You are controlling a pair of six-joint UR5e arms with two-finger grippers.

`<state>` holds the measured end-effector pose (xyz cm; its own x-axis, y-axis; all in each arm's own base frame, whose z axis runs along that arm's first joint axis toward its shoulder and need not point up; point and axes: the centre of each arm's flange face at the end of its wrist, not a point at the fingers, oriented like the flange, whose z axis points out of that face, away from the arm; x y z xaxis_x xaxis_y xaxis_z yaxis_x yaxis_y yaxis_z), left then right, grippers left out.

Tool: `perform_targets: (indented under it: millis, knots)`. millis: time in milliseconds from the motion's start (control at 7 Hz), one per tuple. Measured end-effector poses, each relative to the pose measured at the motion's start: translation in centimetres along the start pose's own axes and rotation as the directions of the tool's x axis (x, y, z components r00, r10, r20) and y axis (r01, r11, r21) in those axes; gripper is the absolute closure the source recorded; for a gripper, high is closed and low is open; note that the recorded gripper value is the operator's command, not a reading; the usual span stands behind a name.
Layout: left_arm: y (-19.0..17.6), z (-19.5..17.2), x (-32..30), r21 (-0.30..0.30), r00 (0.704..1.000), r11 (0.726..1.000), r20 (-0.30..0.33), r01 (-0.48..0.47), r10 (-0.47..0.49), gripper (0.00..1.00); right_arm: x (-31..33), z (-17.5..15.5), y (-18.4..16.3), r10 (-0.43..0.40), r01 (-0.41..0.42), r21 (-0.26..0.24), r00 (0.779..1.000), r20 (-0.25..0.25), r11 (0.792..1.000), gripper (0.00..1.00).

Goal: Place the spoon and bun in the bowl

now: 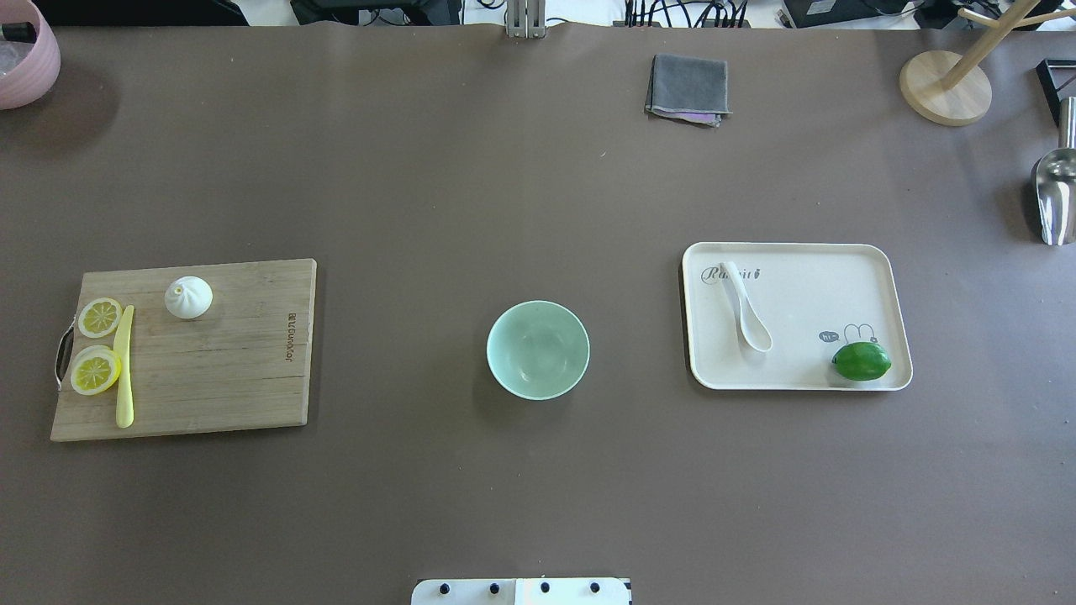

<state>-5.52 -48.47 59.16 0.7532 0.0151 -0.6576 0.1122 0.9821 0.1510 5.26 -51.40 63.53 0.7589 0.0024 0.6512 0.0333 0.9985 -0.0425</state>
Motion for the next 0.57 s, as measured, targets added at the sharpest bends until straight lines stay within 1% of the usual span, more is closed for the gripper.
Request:
perform_targets:
  millis: [571]
  knots:
    - [0.10, -0.01, 0.01, -0.005, 1.000, 1.000, 0.004, 0.003, -0.003, 0.02, -0.05, -0.04, -0.03, -0.001, 0.001, 0.001, 1.000, 0.002, 1.000, 0.00]
